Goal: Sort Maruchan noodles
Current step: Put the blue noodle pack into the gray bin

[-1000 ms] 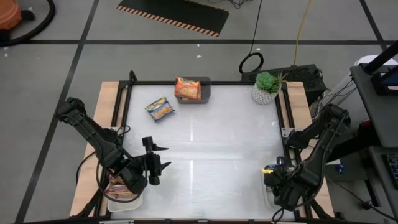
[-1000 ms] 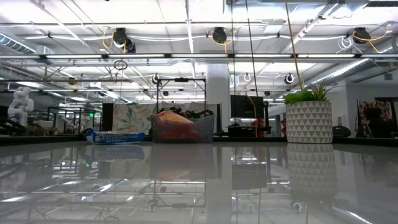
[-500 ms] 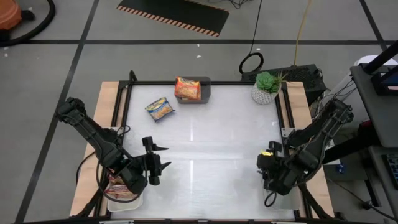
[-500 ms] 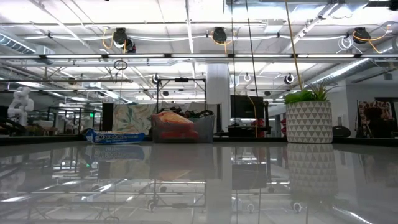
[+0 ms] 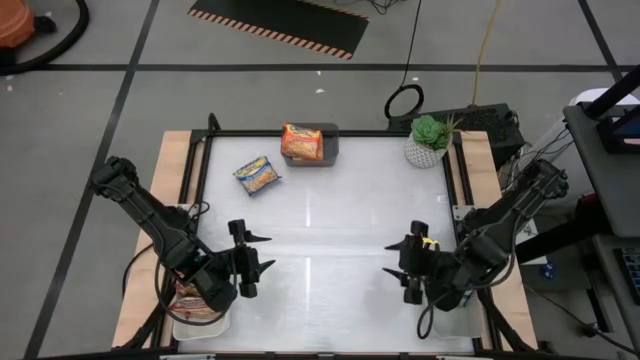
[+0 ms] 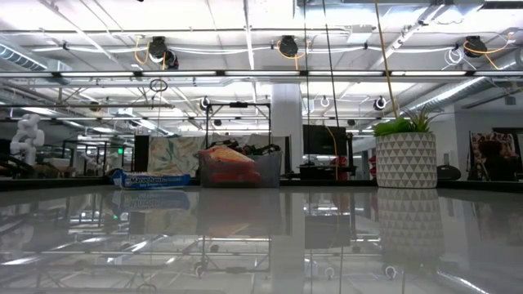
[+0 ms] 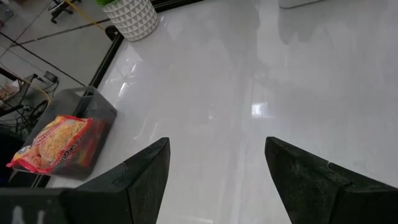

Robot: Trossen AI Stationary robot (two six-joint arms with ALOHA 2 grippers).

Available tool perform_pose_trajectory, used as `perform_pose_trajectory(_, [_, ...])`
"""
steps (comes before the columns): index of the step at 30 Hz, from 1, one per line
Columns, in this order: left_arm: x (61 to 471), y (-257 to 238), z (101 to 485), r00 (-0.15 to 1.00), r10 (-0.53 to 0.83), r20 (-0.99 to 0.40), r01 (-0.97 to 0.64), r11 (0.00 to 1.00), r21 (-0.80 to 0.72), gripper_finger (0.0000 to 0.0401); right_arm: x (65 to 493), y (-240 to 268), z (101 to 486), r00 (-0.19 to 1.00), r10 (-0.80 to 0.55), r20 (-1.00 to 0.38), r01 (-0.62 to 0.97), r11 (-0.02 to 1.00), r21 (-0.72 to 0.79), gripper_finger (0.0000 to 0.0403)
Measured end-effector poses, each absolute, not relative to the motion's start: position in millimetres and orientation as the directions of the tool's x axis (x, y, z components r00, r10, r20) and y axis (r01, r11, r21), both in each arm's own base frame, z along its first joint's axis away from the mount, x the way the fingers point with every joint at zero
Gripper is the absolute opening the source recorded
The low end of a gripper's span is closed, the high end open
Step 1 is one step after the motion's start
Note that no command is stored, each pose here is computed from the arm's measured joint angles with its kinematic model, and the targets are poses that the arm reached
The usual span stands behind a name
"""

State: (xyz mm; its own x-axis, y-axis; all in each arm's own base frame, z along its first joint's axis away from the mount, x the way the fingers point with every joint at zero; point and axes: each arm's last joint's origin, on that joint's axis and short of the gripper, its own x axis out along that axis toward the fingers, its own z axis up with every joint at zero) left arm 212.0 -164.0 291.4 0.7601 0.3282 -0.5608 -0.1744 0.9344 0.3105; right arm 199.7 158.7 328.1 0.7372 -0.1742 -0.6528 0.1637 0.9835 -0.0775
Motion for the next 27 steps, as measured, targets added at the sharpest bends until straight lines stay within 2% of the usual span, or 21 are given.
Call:
perform_pose_trajectory(7, [211.9, -163.9, 291.3, 0.760, 0.329, -0.561, -0.174, 0.934, 0.312, 0.0269, 209.5, 162.4, 298.8, 0.805, -0.245, -0.540, 0.120, 0.959, -0.256, 0.0224])
perform_pose_trajectory(13, [211.2, -163.3, 290.8, 0.754, 0.333, -0.566, -0.172, 0.932, 0.319, 0.0269, 208.2, 161.6, 275.9, 0.793, -0.227, -0.566, 0.102, 0.964, -0.243, 0.0224])
perform_pose_trajectory(21, [213.0, -160.6, 290.6, 0.749, 0.343, -0.567, -0.190, 0.931, 0.312, 0.0269, 209.3, 160.6, 273.8, 0.794, -0.216, -0.568, 0.111, 0.970, -0.214, 0.0224])
perform_pose_trajectory(27, [219.6, -142.7, 287.3, 0.691, 0.418, -0.589, -0.334, 0.908, 0.253, 0.0269, 219.4, 155.4, 279.5, 0.826, -0.247, -0.507, 0.153, 0.963, -0.220, 0.0224])
